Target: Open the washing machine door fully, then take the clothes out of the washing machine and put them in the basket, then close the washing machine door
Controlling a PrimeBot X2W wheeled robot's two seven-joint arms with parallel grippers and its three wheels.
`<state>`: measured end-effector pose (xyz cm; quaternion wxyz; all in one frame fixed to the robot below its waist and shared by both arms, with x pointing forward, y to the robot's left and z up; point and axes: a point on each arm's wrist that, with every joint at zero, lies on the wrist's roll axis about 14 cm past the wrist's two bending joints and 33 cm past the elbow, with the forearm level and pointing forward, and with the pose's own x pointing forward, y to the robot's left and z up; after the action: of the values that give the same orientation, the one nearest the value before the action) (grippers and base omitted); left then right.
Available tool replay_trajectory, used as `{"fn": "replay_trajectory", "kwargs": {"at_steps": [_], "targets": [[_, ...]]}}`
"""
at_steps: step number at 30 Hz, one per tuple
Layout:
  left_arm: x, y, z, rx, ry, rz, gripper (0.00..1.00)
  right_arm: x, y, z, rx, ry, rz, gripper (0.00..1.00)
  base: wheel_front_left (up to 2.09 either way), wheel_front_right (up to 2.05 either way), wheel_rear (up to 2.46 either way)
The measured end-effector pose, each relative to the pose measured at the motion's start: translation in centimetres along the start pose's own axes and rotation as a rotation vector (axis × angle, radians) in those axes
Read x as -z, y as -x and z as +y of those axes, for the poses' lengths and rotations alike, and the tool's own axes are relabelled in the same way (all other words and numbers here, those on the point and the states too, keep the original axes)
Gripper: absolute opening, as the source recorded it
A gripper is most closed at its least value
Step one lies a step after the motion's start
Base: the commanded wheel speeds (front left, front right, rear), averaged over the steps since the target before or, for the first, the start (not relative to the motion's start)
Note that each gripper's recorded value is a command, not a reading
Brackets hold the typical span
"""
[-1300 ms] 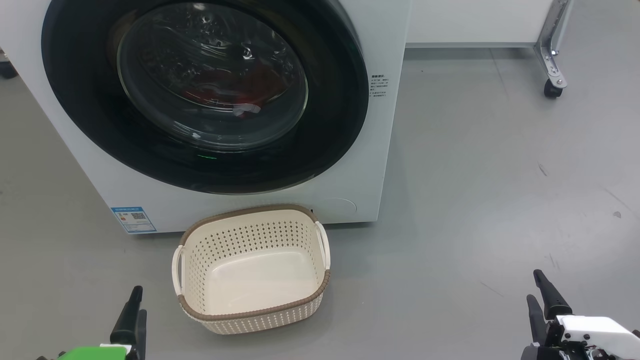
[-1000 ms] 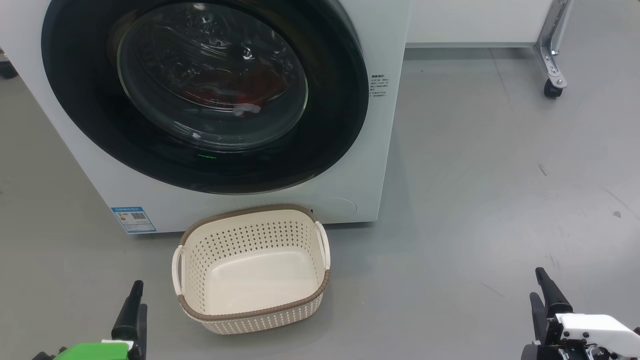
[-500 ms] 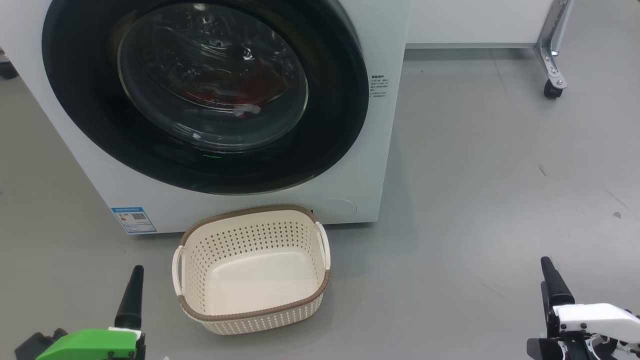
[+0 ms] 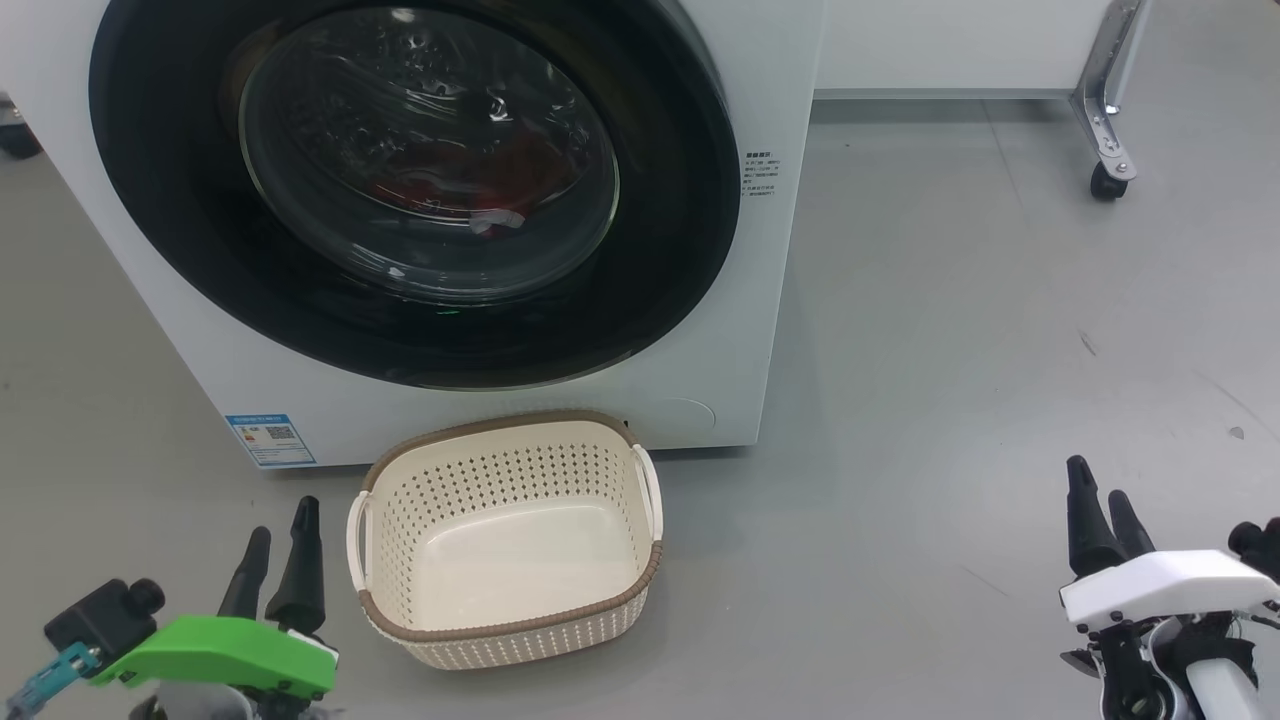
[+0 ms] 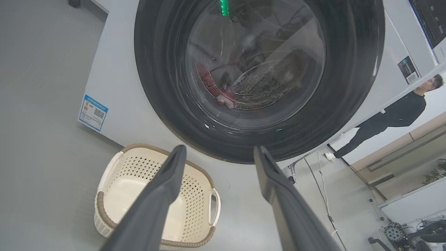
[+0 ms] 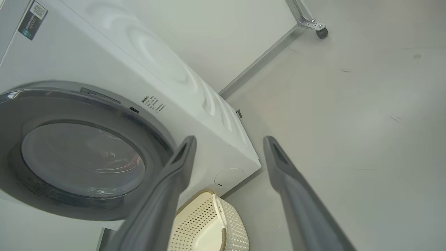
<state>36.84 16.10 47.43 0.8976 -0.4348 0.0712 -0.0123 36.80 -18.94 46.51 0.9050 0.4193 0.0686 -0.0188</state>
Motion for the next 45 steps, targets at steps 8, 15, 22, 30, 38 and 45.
{"fn": "replay_trajectory", "kwargs": {"at_steps": [8,15,22,30,38,45], "targets": [[0.5,-0.1,-0.9,0.021,-0.168,0.007,1.0,0.8,0.0,0.8,-0.028,0.181,0.021,1.0,0.0,0.0,0.0],[1.1,-0.1,-1.1,0.022,-0.277,0.011,1.0,1.5,0.1,1.3,-0.046,0.284,0.028,1.0,0.0,0.0,0.0],[1.4,0.0,-1.3,0.028,-0.362,0.007,1.0,2.0,0.2,1.9,-0.073,0.368,0.028,1.0,0.0,0.0,0.0],[1.9,0.0,-1.8,0.048,-0.467,0.0,1.0,2.4,0.3,2.3,-0.093,0.466,0.02,1.0,0.0,0.0,0.0],[2.3,0.2,-2.7,0.086,-0.585,-0.019,1.0,2.7,0.4,2.9,-0.125,0.58,0.005,1.0,0.0,0.0,0.0],[2.5,0.3,-3.1,0.102,-0.656,-0.037,1.0,3.0,0.5,3.5,-0.158,0.659,-0.007,1.0,0.0,0.0,0.0]]}}
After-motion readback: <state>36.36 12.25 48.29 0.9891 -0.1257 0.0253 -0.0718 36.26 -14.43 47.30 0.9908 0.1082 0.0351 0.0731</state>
